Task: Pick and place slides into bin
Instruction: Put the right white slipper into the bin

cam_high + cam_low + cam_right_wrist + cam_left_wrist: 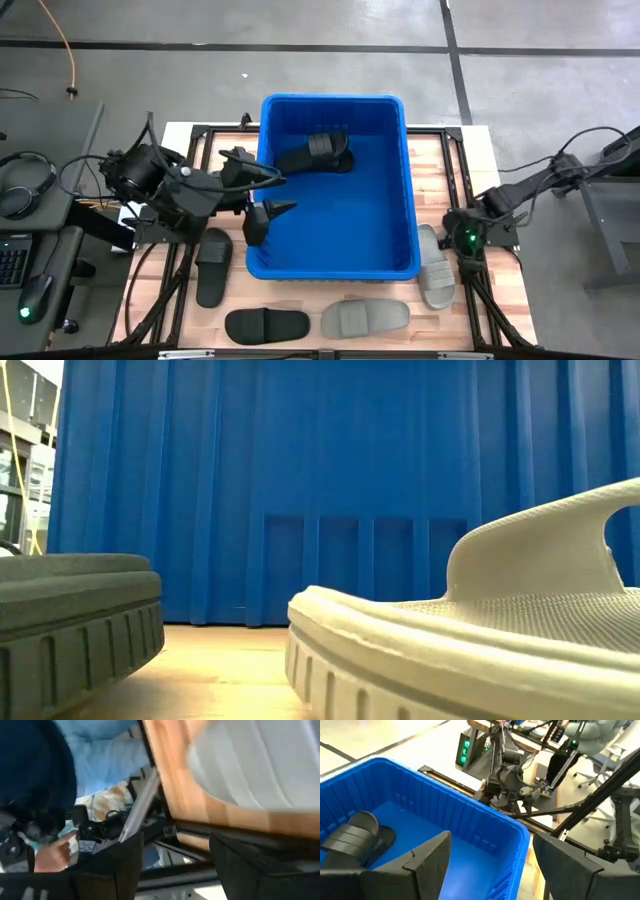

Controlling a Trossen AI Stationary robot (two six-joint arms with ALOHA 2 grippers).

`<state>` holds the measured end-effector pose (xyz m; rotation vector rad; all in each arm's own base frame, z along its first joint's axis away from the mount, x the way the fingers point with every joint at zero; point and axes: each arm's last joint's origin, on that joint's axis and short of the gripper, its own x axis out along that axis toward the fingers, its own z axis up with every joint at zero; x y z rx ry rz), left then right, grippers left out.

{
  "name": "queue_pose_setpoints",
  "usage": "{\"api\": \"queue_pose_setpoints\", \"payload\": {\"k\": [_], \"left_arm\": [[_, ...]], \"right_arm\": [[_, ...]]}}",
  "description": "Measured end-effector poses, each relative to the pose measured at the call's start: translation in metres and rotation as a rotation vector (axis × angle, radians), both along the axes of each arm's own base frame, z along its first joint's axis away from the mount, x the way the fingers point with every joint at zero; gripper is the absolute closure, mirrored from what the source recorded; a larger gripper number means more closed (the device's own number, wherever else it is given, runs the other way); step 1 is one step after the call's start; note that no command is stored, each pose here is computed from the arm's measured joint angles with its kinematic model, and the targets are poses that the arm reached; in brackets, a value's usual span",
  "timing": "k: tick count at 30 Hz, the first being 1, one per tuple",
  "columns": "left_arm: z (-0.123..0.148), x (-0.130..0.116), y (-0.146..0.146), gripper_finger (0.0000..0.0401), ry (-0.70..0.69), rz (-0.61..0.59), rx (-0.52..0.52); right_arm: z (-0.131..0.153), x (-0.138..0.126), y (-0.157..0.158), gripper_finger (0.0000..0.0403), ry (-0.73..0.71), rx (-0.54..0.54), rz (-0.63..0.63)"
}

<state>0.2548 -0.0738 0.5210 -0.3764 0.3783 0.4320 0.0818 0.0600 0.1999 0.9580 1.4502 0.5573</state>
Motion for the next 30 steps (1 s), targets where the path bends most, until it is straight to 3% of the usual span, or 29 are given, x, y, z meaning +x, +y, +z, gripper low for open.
{"api": "queue_pose_setpoints", "payload": {"k": [3, 10, 19, 30], "left_arm": [[-0.002, 0.004, -0.002, 0.0131, 0.004, 0.002, -0.003], [-0.005, 0.009, -0.003, 0.0131, 0.016, 0.001, -0.002], [-0.003, 0.01, -0.004, 0.0131, -0.01, -0.003, -0.006], [-0.001, 0.012, -0.005, 0.0131, -0.034, -0.019, -0.024]], "right_arm": [[0.006, 0.005, -0.001, 0.0187, -0.05, 0.007, -0.008], [-0.005, 0.005, -0.016, 0.0187, -0.04, -0.181, -0.091], [-0.008, 0.01, -0.027, 0.0187, -0.047, -0.27, -0.194], [-0.021, 0.02, -0.019, 0.0203, 0.078, -0.324, -0.108]]}}
